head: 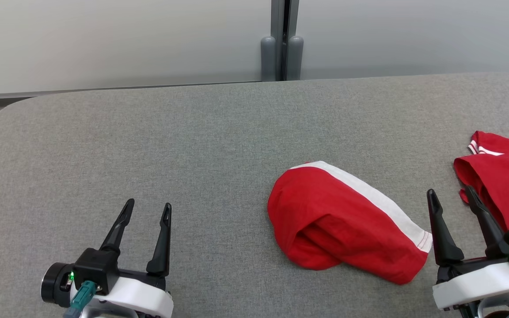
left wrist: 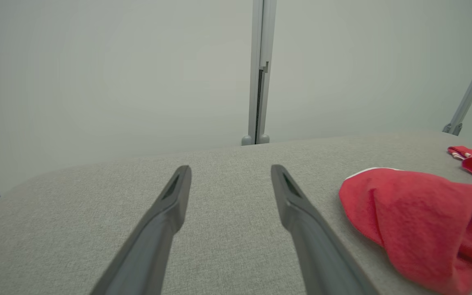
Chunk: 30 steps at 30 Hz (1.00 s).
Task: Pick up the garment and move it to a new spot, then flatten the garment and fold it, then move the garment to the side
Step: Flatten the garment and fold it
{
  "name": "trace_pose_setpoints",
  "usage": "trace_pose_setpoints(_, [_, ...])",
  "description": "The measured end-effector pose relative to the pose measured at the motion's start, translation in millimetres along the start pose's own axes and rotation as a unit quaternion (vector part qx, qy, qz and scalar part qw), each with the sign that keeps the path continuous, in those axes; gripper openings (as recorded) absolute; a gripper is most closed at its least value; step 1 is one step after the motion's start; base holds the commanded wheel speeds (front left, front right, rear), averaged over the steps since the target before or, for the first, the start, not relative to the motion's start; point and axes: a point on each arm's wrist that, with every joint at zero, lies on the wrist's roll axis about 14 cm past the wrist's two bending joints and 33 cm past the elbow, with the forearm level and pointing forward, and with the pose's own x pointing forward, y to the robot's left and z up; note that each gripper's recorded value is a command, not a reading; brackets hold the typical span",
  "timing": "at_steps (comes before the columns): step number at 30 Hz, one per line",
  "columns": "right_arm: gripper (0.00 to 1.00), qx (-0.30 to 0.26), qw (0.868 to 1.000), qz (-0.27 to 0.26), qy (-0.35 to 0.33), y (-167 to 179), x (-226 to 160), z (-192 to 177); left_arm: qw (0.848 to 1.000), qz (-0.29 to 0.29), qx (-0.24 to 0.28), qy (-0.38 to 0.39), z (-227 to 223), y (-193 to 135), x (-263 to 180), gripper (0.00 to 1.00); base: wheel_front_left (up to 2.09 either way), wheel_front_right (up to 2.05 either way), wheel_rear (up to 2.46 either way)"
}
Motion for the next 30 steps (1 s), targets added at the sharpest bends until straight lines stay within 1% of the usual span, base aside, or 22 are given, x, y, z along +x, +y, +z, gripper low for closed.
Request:
trace_pose_setpoints(14, [1.00, 0.006, 1.000, -0.002, 0.005, 0, -1, -2, 1.000, 0.003, 0.002, 0.001, 1, 1, -1, 1.00, 0.00, 0.00, 0.00])
trace_pose_setpoints(18, [1.00, 0.011, 1.000, -0.002, 0.006, 0, -1, -2, 1.000, -0.009, 0.002, 0.008, -2, -4, -1, 1.00, 0.00, 0.00, 0.00])
trace_pose_setpoints(19, [1.00, 0.011, 1.000, -0.002, 0.007, 0, 0, -3, 1.000, -0.019, 0.001, 0.013, -3, -10, 1, 1.00, 0.00, 0.00, 0.00])
trace_pose_setpoints(20, [1.00, 0.012, 1.000, -0.002, 0.010, 0, 1, -5, 0.999, -0.047, -0.001, 0.010, 2, -23, 11, 1.00, 0.00, 0.00, 0.00])
trace_pose_setpoints(23, [1.00, 0.014, 1.000, 0.001, 0.010, 1, 5, -6, 0.995, -0.102, -0.006, 0.016, 6, -53, 32, 1.00, 0.00, 0.00, 0.00])
trace_pose_setpoints(28, [1.00, 0.017, 1.000, -0.007, 0.015, -5, 10, -9, 0.979, -0.196, -0.017, 0.049, 4, -110, 69, 1.00, 0.00, 0.00, 0.00])
trace_pose_setpoints(30, [1.00, 0.019, 0.999, -0.016, 0.020, -10, 9, -12, 0.973, -0.219, -0.017, 0.077, -7, -124, 81, 1.00, 0.00, 0.00, 0.00])
